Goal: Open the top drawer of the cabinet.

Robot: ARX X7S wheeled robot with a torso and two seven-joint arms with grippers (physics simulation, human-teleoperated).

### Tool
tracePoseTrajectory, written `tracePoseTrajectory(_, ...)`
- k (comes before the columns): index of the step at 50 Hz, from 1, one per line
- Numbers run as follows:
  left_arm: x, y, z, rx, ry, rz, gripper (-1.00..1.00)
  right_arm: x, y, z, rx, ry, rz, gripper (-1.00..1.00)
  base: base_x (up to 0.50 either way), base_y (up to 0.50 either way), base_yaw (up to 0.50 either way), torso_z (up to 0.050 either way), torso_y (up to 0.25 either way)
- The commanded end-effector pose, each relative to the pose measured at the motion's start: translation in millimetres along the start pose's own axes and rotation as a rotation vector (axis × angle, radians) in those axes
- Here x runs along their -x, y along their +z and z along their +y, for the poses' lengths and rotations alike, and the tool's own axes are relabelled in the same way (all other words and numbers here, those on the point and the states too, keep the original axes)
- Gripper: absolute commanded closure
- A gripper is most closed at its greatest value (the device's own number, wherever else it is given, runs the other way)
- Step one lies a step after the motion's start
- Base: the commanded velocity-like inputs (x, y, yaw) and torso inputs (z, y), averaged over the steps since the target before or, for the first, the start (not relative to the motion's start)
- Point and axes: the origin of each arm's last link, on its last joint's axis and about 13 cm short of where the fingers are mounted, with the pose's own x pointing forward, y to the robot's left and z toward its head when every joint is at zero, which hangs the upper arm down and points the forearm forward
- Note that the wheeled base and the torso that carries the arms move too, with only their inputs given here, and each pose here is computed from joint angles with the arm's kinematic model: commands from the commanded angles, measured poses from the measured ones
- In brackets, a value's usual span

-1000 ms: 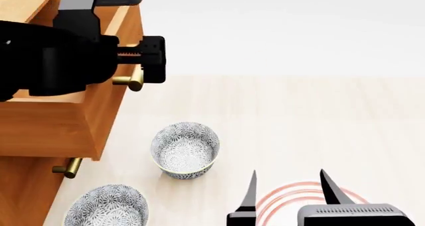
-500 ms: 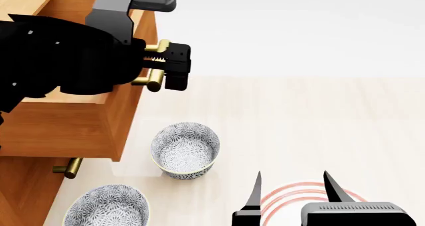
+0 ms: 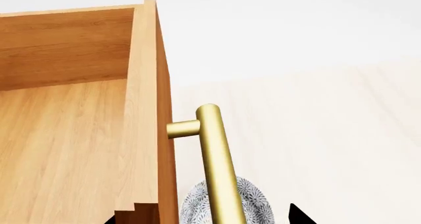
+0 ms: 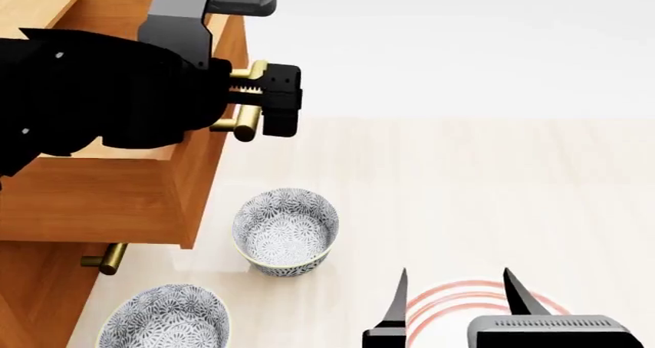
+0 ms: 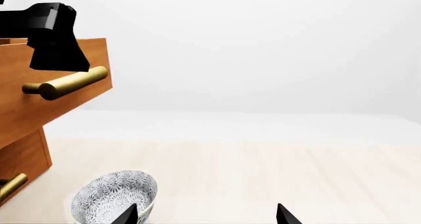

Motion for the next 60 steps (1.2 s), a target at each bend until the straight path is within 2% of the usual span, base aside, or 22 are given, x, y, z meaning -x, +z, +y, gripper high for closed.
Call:
tracePoseTrajectory(1, 9.9, -5.3, -44.7, 0.177, -0.405, 0.056, -1.00, 1.0, 0.0, -0.1, 0.003, -0.001, 0.002, -1.00, 0.00, 0.00, 0.00, 0.000, 0.000)
tracePoseTrajectory(18, 24.7, -3.8, -64.6, 0.175, -0.467, 0.067, -1.00, 3.4, -2.0, -1.3, 0.000, -0.002, 0.007, -1.00, 0.00, 0.00, 0.00, 0.000, 0.000)
tracePoseTrajectory(19, 27.0, 0.2, -65.5, 0.235, -0.510, 0.073, -1.00, 4.3, -1.9, -2.0, -0.001, -0.004, 0.005, -1.00, 0.00, 0.00, 0.00, 0.000, 0.011)
tracePoseTrajectory(25, 35.8, 6.2, -72.2, 0.279, -0.573, 0.072, -1.00, 4.9, -0.9, -2.0, -0.001, -0.004, 0.004, -1.00, 0.00, 0.00, 0.00, 0.000, 0.003)
tracePoseTrajectory(32, 49.4, 5.3, -87.5, 0.233, -0.579, 0.064, -1.00, 7.1, 0.1, -2.4, -0.004, 0.000, 0.003, -1.00, 0.00, 0.00, 0.00, 0.000, 0.005)
tracePoseTrajectory(36, 50.0, 2.6, -89.6, 0.200, -0.562, 0.055, -1.00, 7.0, -1.2, -3.3, -0.006, 0.000, 0.003, -1.00, 0.00, 0.00, 0.00, 0.000, 0.008)
tracePoseTrajectory(60, 66.1, -5.8, -107.9, 0.148, -0.585, 0.052, -1.00, 12.8, -0.8, -5.6, -0.013, -0.005, -0.004, -1.00, 0.00, 0.00, 0.00, 0.001, 0.006)
